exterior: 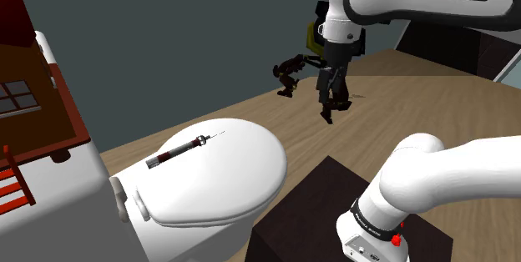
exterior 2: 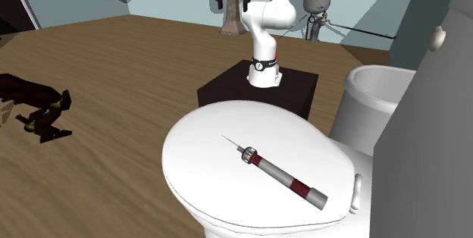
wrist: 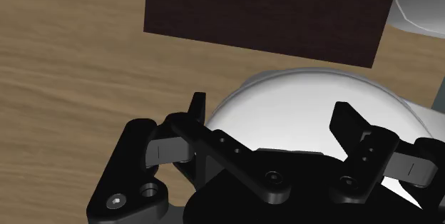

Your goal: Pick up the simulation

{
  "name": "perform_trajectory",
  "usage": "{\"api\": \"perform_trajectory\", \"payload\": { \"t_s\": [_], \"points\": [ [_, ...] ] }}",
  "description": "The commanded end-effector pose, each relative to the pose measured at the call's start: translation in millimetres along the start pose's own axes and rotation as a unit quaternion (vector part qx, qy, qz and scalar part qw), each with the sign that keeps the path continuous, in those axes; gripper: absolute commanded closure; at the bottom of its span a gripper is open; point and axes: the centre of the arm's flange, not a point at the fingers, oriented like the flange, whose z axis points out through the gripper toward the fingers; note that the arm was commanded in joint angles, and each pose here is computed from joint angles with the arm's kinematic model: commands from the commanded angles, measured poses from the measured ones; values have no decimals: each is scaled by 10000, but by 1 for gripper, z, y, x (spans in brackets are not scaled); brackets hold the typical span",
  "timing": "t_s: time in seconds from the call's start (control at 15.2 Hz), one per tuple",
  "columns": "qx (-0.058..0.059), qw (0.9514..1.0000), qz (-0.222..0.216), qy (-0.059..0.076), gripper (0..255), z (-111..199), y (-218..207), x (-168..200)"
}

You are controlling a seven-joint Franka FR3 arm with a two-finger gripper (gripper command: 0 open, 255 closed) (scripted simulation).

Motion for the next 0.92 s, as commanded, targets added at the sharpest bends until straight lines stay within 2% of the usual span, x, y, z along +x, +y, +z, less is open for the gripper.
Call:
{"api": "perform_trajectory", "payload": {
  "t_s": [0.0,0.4,0.86],
  "points": [
    [0,10000,0,0,0,0,0,0],
    [-73,9988,-490,20,0,30,-23,69],
    [-158,9942,-1060,44,0,66,-57,147]
  ]
}}
